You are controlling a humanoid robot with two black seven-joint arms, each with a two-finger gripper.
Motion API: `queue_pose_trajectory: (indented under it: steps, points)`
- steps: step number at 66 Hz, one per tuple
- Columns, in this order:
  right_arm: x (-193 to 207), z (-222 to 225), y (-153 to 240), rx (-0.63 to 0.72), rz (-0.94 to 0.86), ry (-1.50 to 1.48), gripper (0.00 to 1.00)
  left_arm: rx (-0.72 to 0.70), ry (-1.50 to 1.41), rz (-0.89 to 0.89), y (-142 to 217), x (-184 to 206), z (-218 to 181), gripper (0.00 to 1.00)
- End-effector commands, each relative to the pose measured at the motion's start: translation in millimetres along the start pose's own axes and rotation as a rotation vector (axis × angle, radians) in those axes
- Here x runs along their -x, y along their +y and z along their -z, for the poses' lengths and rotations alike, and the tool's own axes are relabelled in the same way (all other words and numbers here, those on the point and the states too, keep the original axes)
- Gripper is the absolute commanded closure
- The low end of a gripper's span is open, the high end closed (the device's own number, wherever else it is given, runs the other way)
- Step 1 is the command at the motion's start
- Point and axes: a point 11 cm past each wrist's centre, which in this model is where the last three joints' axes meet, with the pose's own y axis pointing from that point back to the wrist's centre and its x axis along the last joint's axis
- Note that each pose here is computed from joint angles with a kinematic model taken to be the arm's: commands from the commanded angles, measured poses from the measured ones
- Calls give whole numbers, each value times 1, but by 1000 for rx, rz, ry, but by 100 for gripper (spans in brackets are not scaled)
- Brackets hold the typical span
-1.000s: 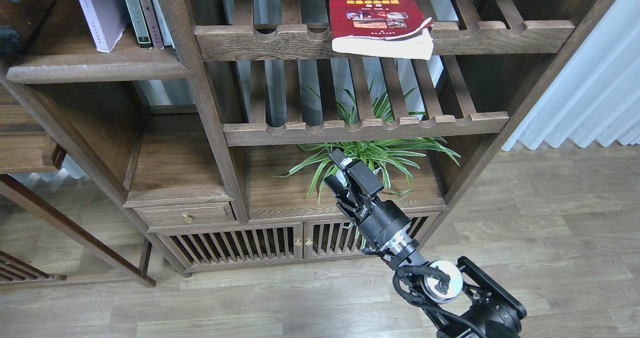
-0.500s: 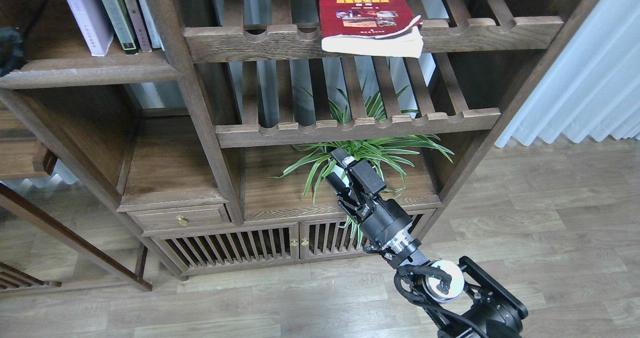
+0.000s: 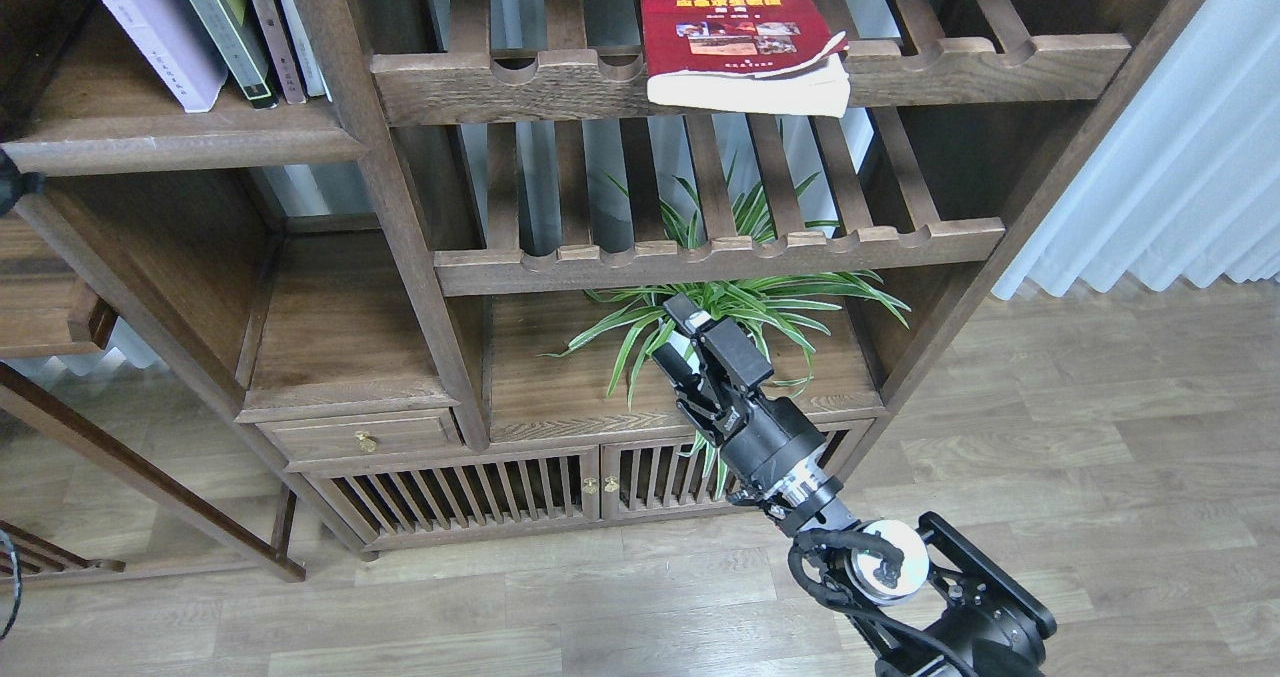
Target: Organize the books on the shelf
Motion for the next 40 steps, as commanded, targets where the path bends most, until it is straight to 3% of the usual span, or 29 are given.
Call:
queue_pose_trajectory:
  steps: [1,15,40]
  points:
    - [4,1,-2,1,24,5,2,-9,60,4,19,5,10,6]
    - [14,8,-4,-18,69,12,2,-35,128,-22,43,3,24,7]
    - [68,37,-11,-135,239,25,2,-209,186,-236,144,-35,76,8]
